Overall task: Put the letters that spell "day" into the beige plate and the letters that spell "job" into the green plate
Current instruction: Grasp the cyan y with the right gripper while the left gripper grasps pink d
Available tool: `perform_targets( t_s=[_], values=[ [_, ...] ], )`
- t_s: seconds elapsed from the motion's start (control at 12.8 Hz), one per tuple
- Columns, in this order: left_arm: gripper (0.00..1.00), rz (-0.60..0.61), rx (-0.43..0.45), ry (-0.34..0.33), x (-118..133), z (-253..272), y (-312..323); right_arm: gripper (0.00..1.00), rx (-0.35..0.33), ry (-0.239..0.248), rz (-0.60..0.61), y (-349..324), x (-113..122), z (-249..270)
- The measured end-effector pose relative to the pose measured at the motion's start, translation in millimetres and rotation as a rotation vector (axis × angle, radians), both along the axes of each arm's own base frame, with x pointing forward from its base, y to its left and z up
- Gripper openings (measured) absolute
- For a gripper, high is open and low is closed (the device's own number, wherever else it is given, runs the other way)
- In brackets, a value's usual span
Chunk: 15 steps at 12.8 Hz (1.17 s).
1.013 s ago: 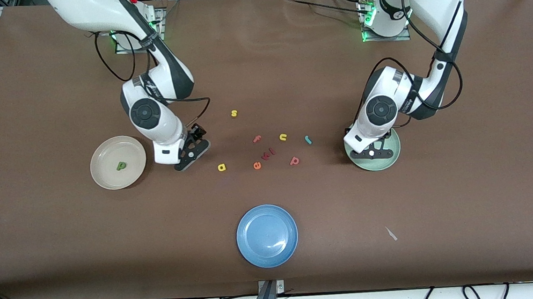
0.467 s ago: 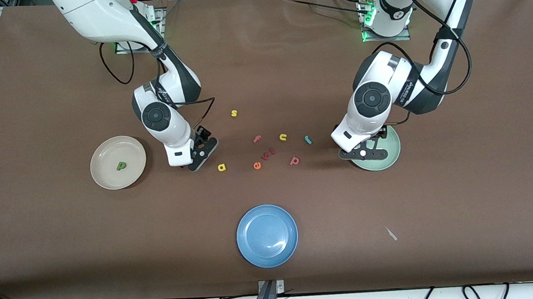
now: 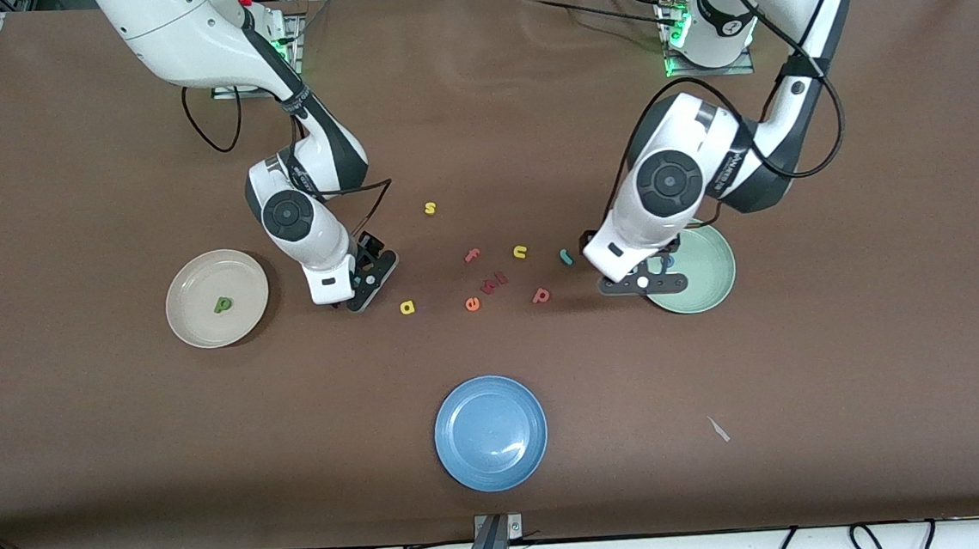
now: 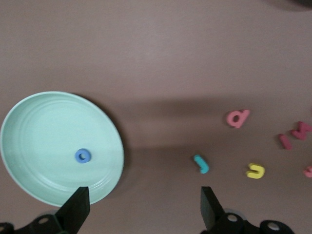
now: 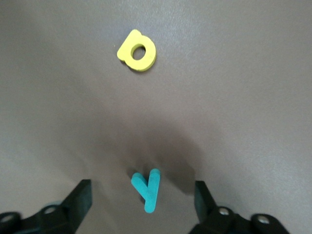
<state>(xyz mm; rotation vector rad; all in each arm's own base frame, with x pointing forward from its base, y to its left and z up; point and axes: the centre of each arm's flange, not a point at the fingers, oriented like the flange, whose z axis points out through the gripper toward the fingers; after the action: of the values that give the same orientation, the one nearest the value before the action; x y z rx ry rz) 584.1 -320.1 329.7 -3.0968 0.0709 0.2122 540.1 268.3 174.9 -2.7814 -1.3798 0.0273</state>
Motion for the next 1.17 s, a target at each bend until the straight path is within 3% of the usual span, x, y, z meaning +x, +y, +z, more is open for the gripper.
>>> perform_targets(
  t_s=[0.08,0.31,0.47,0.62,0.7,0.86,1.17],
  values=[
    [1.00,-0.014,-0.007,-0.004,1,-3,-13,0.89,-0.002,0.001,0.003,-2,0,-1],
    [1.00,-0.067,-0.045,-0.032,5,-27,-47,0.75,-0.004,0.001,0.013,-4,0,-2],
    [1.00,-0.171,-0.094,-0.078,9,-46,-62,0.69,-0.003,-0.002,0.015,-4,1,-1],
    [1.00,-0.256,-0.123,-0.103,11,-64,-67,0.45,-0.003,-0.010,0.014,-6,3,2],
    [1.00,-0.288,-0.129,-0.105,10,-70,-71,0.45,-0.003,-0.010,0.014,-6,3,2],
    [1.00,-0.340,-0.133,-0.097,2,-82,-83,0.23,-0.002,-0.012,0.014,-6,4,3],
    [0.92,-0.405,-0.130,-0.113,-13,-108,-103,0.18,-0.002,-0.012,0.014,-6,3,3]
  ],
)
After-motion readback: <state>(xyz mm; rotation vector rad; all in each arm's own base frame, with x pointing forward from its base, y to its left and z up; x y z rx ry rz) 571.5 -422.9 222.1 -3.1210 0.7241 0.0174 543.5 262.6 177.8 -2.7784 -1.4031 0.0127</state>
